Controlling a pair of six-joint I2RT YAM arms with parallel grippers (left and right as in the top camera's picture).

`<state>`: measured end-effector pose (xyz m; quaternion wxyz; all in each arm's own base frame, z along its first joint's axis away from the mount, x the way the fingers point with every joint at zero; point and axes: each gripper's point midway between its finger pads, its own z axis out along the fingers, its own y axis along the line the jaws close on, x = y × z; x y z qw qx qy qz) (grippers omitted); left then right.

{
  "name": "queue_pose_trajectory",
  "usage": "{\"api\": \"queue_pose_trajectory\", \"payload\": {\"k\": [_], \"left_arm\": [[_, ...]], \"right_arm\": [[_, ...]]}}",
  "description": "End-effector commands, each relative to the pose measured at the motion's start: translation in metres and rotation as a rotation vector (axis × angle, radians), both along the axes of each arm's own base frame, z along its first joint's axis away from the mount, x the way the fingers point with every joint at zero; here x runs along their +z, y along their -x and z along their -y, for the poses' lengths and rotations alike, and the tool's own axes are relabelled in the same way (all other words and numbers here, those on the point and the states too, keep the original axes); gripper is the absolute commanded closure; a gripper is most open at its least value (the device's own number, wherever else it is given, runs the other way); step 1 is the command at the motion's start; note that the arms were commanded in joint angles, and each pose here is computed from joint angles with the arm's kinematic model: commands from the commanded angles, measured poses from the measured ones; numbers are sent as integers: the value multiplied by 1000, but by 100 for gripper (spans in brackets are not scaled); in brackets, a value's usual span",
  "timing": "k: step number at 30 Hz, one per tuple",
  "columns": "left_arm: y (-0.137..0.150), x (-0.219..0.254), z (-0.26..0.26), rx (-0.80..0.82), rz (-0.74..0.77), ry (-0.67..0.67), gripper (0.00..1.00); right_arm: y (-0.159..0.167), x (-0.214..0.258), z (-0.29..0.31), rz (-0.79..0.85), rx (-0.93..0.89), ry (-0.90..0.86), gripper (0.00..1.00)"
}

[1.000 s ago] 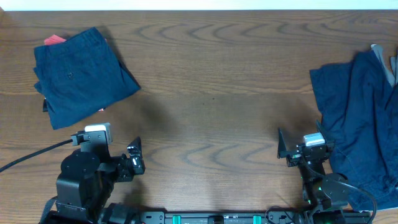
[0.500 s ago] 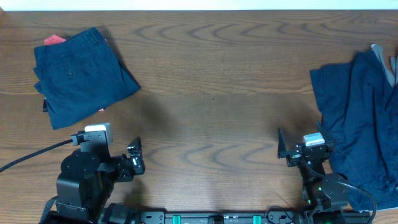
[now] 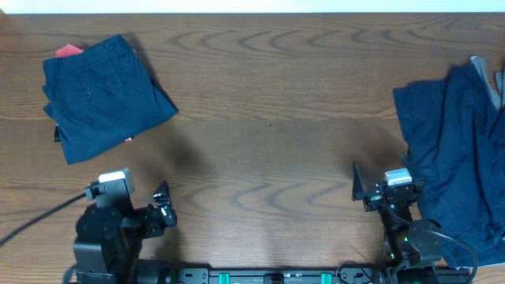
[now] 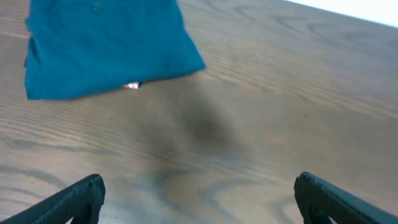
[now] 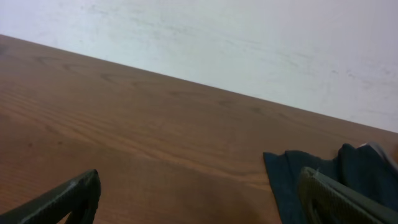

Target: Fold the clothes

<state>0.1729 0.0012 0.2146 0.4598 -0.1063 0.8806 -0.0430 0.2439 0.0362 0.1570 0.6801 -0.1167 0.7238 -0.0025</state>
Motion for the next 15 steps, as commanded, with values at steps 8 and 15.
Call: {"api": "queue_pose_trajectory", "payload": {"k": [8,15], "left_arm": [[-31,-59,-13,69,235,8,2],[-59,-66,-17,80,393,5,2]], "right_arm": [[0,-1,-1,0,1,8,1],[0,-1,-1,0,1,8,1]]}}
